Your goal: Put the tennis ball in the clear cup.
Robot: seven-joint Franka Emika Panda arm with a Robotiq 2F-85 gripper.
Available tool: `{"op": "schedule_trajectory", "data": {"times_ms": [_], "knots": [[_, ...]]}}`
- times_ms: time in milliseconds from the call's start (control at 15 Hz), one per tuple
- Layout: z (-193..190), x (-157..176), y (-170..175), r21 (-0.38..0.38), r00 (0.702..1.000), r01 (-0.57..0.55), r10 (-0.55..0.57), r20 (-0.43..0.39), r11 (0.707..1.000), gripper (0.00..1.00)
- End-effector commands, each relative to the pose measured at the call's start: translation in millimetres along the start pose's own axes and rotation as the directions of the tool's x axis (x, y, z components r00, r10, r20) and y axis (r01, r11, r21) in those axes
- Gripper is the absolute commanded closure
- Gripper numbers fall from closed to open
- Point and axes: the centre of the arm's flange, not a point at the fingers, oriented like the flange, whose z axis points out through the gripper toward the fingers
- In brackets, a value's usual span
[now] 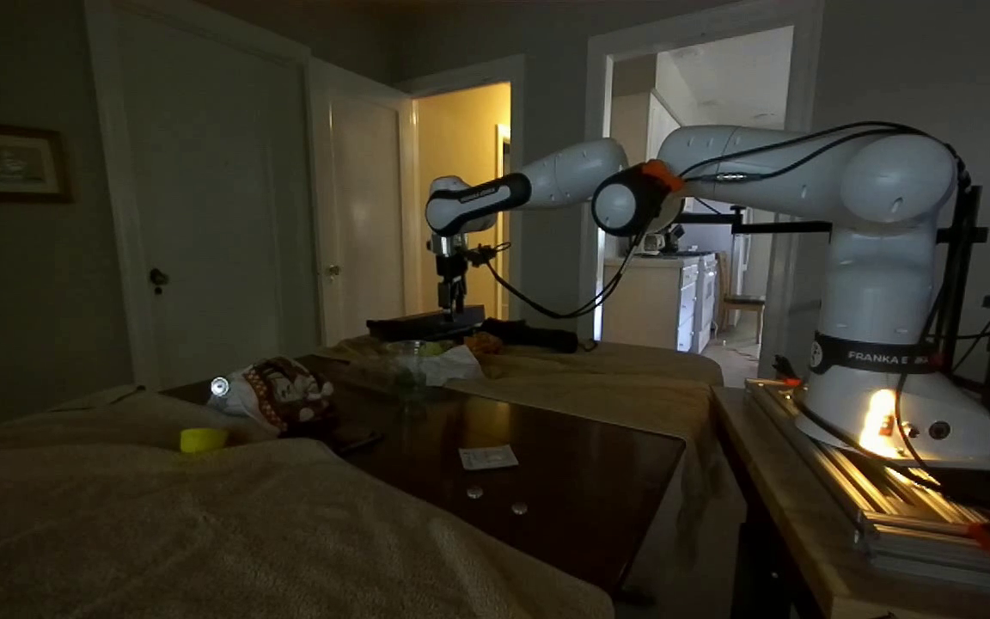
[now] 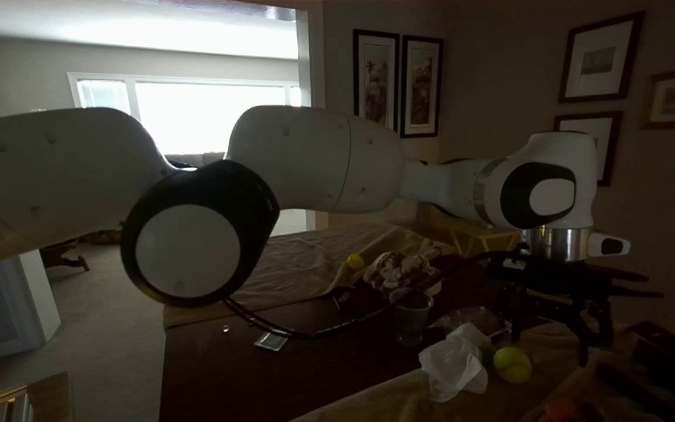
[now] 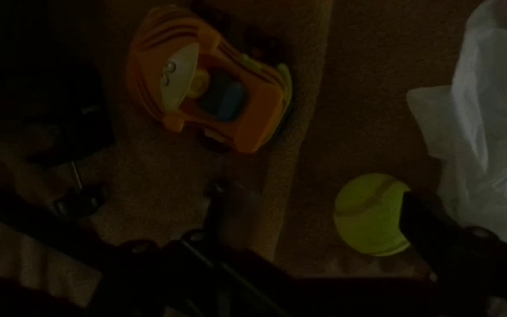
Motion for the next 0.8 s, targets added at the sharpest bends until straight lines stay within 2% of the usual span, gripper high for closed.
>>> {"op": "schedule_trajectory", "data": {"times_ms": [0, 400, 533, 733], "knots": [[12.5, 25.3, 14.9, -0.054, 0.987, 0.143, -0.147, -0.068, 0.988, 0.0], [27.2, 47.9, 5.1, -0.066, 0.916, 0.36, -0.366, -0.165, 0.93, 0.0], [22.1, 56.3, -0.4, -0.081, 0.893, 0.403, -0.411, -0.185, 0.912, 0.0], [4.1, 70.4, -12.0, -0.107, 0.881, 0.415, -0.429, -0.201, 0.903, 0.0]]}}
